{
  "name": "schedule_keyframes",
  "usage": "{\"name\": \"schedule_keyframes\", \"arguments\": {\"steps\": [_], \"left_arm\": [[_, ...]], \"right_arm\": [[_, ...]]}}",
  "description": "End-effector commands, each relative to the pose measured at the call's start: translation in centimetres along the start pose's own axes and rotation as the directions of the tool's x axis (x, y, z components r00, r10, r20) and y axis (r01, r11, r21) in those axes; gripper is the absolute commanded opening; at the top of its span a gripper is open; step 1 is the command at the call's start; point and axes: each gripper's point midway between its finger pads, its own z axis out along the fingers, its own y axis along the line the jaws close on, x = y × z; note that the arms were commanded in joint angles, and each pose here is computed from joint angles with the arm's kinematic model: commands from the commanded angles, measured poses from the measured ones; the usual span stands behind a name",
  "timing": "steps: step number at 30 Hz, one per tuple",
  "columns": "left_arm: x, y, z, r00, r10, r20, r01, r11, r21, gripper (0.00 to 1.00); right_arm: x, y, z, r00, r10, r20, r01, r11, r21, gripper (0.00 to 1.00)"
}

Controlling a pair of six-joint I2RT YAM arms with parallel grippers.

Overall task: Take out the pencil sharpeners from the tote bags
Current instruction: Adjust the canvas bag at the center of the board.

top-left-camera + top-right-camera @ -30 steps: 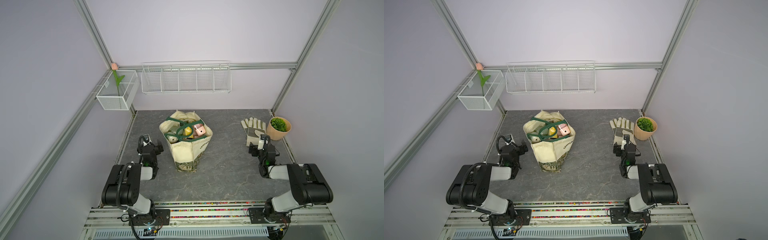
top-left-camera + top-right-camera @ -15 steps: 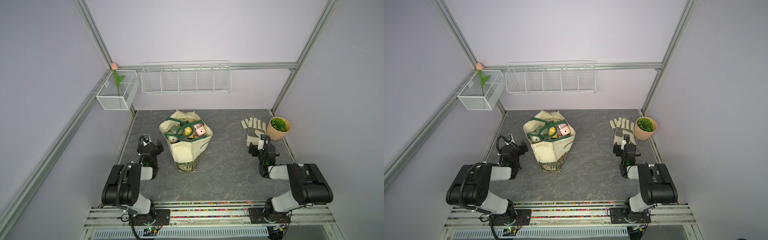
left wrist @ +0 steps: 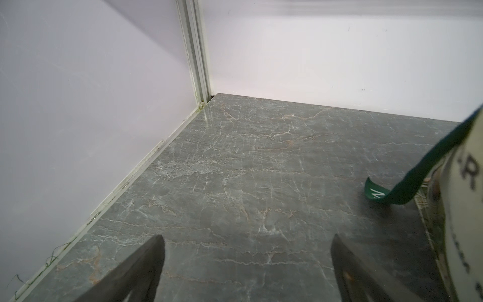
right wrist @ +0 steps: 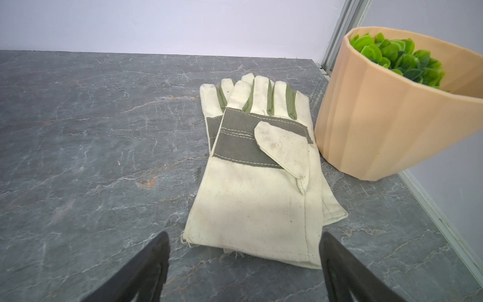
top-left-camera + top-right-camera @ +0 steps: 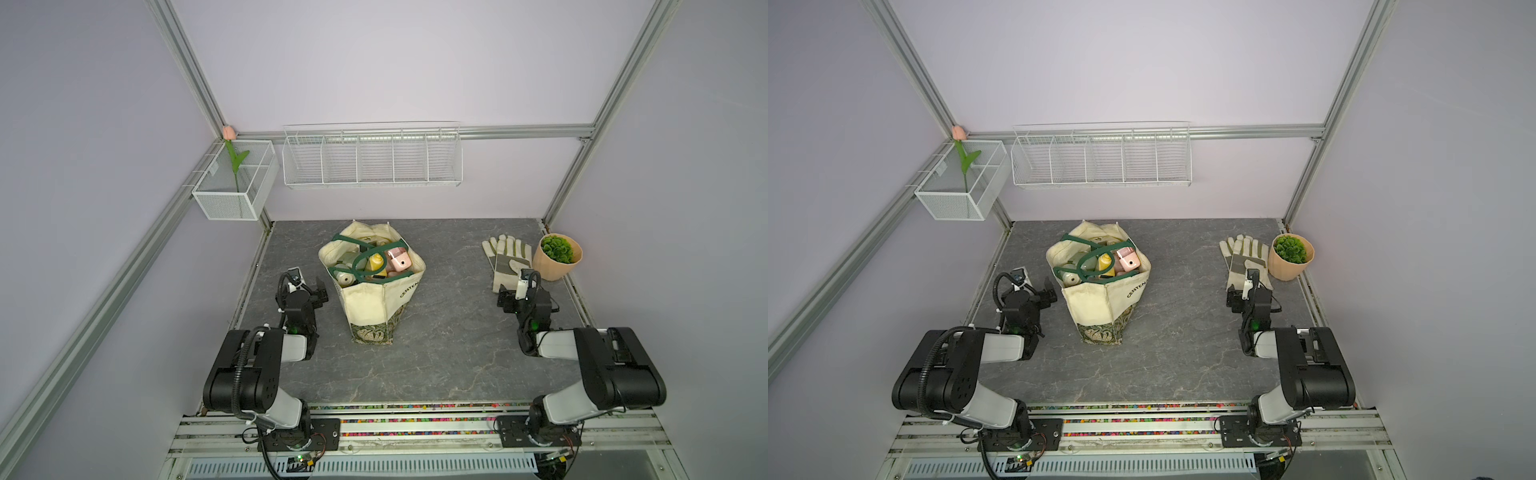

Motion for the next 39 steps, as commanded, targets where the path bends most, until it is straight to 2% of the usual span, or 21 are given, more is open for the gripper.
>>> {"name": "schedule_keyframes", "arguments": {"steps": [1, 3, 6, 8, 10, 11, 12, 14, 15, 16, 17, 18, 19, 23, 26, 28, 30, 31, 33, 36, 39], "left_arm": [[-2.9, 0.6, -1.6, 0.997, -0.002, 0.076, 0.004, 1.0, -0.024, 0.99], [-5.0, 0.7, -2.5, 0.997, -0.008, 0.074, 0.01, 1.0, -0.022, 0.99], [-8.5, 3.3, -4.6, 0.967, -0.222, 0.124, 0.236, 0.964, -0.12, 0.99], [-10.5, 3.8, -6.0, 0.953, -0.274, 0.128, 0.289, 0.951, -0.114, 0.99], [-11.7, 4.5, -7.5, 0.914, -0.385, 0.13, 0.399, 0.911, -0.109, 0.99], [-11.8, 4.9, -8.3, 0.88, -0.455, 0.138, 0.47, 0.876, -0.11, 0.99], [-12.2, 5.2, -8.9, 0.851, -0.496, 0.17, 0.514, 0.854, -0.079, 0.99], [-12.4, 5.1, -9.9, 0.788, -0.592, 0.167, 0.599, 0.801, 0.013, 1.0], [-13.0, 4.5, -10.1, 0.777, -0.612, 0.148, 0.607, 0.79, 0.083, 1.0], [-13.6, 3.9, -10.3, 0.775, -0.619, 0.129, 0.607, 0.786, 0.122, 1.0], [-14.2, 3.4, -10.5, 0.79, -0.606, 0.094, 0.594, 0.794, 0.131, 1.0], [-14.5, 3.2, -10.5, 0.808, -0.587, 0.054, 0.578, 0.807, 0.117, 0.99], [-14.6, 3.1, -10.5, 0.817, -0.575, 0.029, 0.57, 0.816, 0.097, 0.99], [-14.1, 3.3, -10.5, 0.815, -0.579, -0.013, 0.578, 0.814, 0.058, 0.99], [-14.4, 2.6, -10.8, 0.821, -0.569, -0.035, 0.57, 0.817, 0.091, 0.98], [-14.5, 2.8, -10.8, 0.826, -0.56, -0.064, 0.563, 0.824, 0.06, 0.98], [-14.0, 2.5, -10.4, 0.823, -0.551, -0.136, 0.559, 0.829, 0.022, 0.98], [-14.0, 2.2, -10.3, 0.819, -0.55, -0.165, 0.56, 0.828, 0.019, 0.98], [-13.7, 1.5, -9.9, 0.808, -0.545, -0.224, 0.562, 0.827, 0.015, 0.97], [-13.6, 0.3, -9.2, 0.801, -0.512, -0.31, 0.546, 0.838, 0.027, 0.95], [-13.2, -1.0, -8.5, 0.784, -0.472, -0.403, 0.532, 0.845, 0.044, 0.93]], "right_arm": [[-1.3, -0.1, 0.1, 0.998, -0.026, 0.05, 0.026, 1.0, 0.009, 0.89], [-1.7, 0.2, -0.4, 0.998, -0.042, 0.044, 0.042, 0.999, 0.009, 0.89], [-3.8, 1.5, -1.4, 0.993, -0.116, 0.027, 0.116, 0.993, 0.003, 0.89], [-5.8, 2.6, -2.3, 0.991, -0.13, -0.019, 0.13, 0.991, -0.037, 0.89], [-7.9, 3.6, -3.3, 0.994, -0.109, -0.029, 0.106, 0.989, -0.103, 0.89], [-8.5, 4.2, -3.6, 0.995, -0.096, -0.031, 0.091, 0.987, -0.134, 0.89], [-9.0, 4.6, -3.6, 0.997, -0.074, -0.024, 0.07, 0.985, -0.161, 0.89], [-9.1, 5.2, -3.2, 0.998, 0.006, -0.057, -0.017, 0.981, -0.193, 0.89], [-8.8, 5.6, -3.1, 0.996, 0.044, -0.082, -0.061, 0.975, -0.216, 0.89], [-8.6, 6.1, -3.2, 0.994, 0.071, -0.084, -0.09, 0.964, -0.249, 0.89], [-8.6, 7.2, -3.8, 0.994, 0.09, -0.06, -0.105, 0.937, -0.334, 0.89], [-9.0, 8.1, -4.9, 0.994, 0.113, -0.002, -0.103, 0.899, -0.425, 0.89], [-9.7, 8.0, -5.8, 0.989, 0.143, 0.05, -0.105, 0.887, -0.449, 0.89], [-12.0, 5.1, -8.3, 0.975, 0.169, 0.142, -0.115, 0.937, -0.33, 0.89], [-14.3, 4.4, -10.5, 0.945, 0.277, 0.171, -0.208, 0.918, -0.339, 0.9], [-15.0, 3.5, -11.4, 0.907, 0.376, 0.191, -0.301, 0.895, -0.329, 0.89], [-14.7, 2.3, -12.0, 0.85, 0.498, 0.172, -0.436, 0.848, -0.3, 0.89], [-14.9, 2.4, -12.3, 0.845, 0.505, 0.175, -0.438, 0.842, -0.314, 0.89], [-15.1, 3.1, -12.6, 0.85, 0.505, 0.153, -0.432, 0.832, -0.347, 0.89], [-15.1, 4.3, -12.6, 0.883, 0.468, 0.037, -0.428, 0.835, -0.346, 0.89], [-16.1, 5.3, -12.8, 0.891, 0.455, -0.017, -0.428, 0.824, -0.371, 0.89]]}}
